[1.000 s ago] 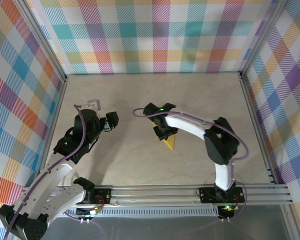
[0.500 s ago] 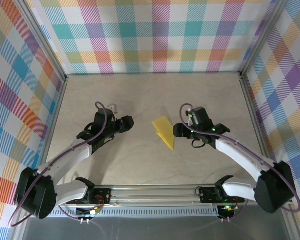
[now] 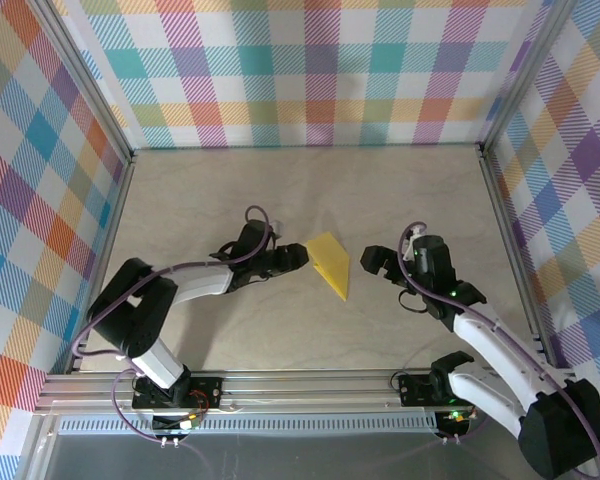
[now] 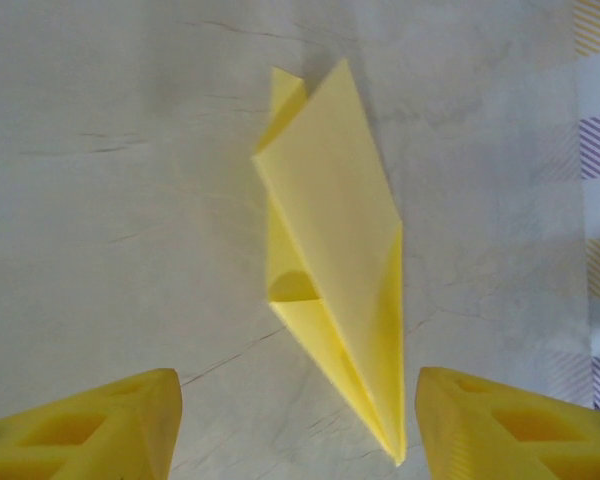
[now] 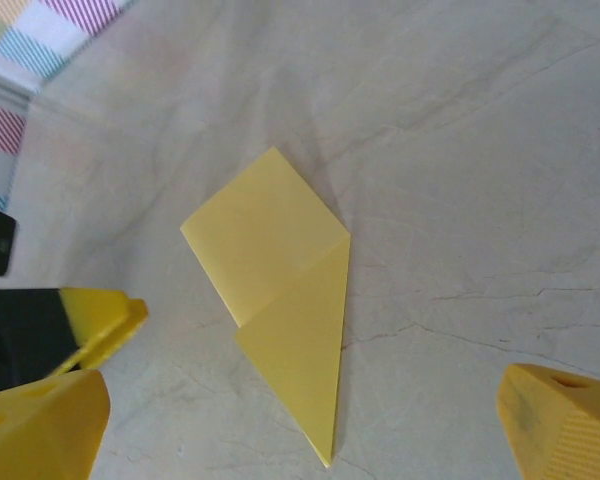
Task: Fold a paper plane with a square sheet of paper (fold left side to right side)
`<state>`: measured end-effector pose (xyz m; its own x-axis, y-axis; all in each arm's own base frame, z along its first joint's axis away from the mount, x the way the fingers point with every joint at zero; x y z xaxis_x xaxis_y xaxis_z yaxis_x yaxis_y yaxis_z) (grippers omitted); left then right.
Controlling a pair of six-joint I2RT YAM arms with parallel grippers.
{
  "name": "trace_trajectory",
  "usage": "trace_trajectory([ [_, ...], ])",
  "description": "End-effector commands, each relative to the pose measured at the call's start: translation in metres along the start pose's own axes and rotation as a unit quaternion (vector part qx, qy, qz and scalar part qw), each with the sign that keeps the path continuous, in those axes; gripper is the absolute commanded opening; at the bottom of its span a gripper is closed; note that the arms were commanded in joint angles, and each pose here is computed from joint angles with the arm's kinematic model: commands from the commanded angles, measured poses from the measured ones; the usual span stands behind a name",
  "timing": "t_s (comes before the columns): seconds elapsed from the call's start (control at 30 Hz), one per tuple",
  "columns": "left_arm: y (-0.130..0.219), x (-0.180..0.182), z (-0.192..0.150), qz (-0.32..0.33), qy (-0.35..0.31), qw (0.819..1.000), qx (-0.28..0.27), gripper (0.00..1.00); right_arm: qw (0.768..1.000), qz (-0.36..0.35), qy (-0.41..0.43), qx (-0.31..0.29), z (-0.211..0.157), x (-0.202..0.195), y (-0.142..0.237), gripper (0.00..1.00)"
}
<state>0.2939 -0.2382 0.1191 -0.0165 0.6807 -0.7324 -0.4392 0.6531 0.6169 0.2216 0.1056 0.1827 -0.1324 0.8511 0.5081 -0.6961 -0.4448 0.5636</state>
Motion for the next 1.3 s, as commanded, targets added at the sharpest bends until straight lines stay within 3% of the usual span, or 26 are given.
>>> trace_trajectory([
  [0.0,-0.015,-0.022,0.006,-0.043,-0.004,0.999,-0.002,0.62,0.997,0.028,-0.044,-0.052,0.006,0.001,0.005,0.99],
  [0.37,-0.061,-0.025,0.004,-0.052,0.004,0.998,0.028,0.53,0.998,0.031,-0.041,-0.041,-0.002,-0.001,0.012,0.99],
  [0.47,-0.067,-0.026,0.005,-0.056,0.006,0.998,0.031,0.45,0.998,0.031,-0.039,-0.039,-0.003,-0.002,0.011,0.99],
  [0.67,-0.065,-0.025,0.004,-0.05,-0.004,0.998,0.034,0.2,0.999,0.031,-0.026,-0.027,-0.004,-0.001,0.009,0.99],
  [0.9,-0.037,-0.025,0.014,-0.051,-0.025,0.998,0.024,0.02,0.996,0.088,0.013,0.026,-0.003,0.015,-0.005,0.97],
  [1.1,0.014,-0.025,0.029,-0.092,-0.053,0.994,0.012,0.0,0.981,0.172,0.028,0.083,0.0,0.035,-0.027,0.98],
  [1.27,0.053,-0.028,0.027,-0.149,-0.102,0.983,0.037,0.0,0.957,0.259,0.037,0.123,0.005,0.053,-0.044,0.98],
])
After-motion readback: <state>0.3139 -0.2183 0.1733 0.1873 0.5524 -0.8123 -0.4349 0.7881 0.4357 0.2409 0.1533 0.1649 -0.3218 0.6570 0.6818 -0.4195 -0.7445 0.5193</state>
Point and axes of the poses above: each hand's point on the last joint's axis, 136 mm out from that joint toward the fingers, its own y axis back along the fingers, its own x axis along the line the jaws close on, z = x × y, the point moved 7 cm from there along y, back along the fingers, and after that the axes turned 7 degrees about y, right-handed, at the moved point
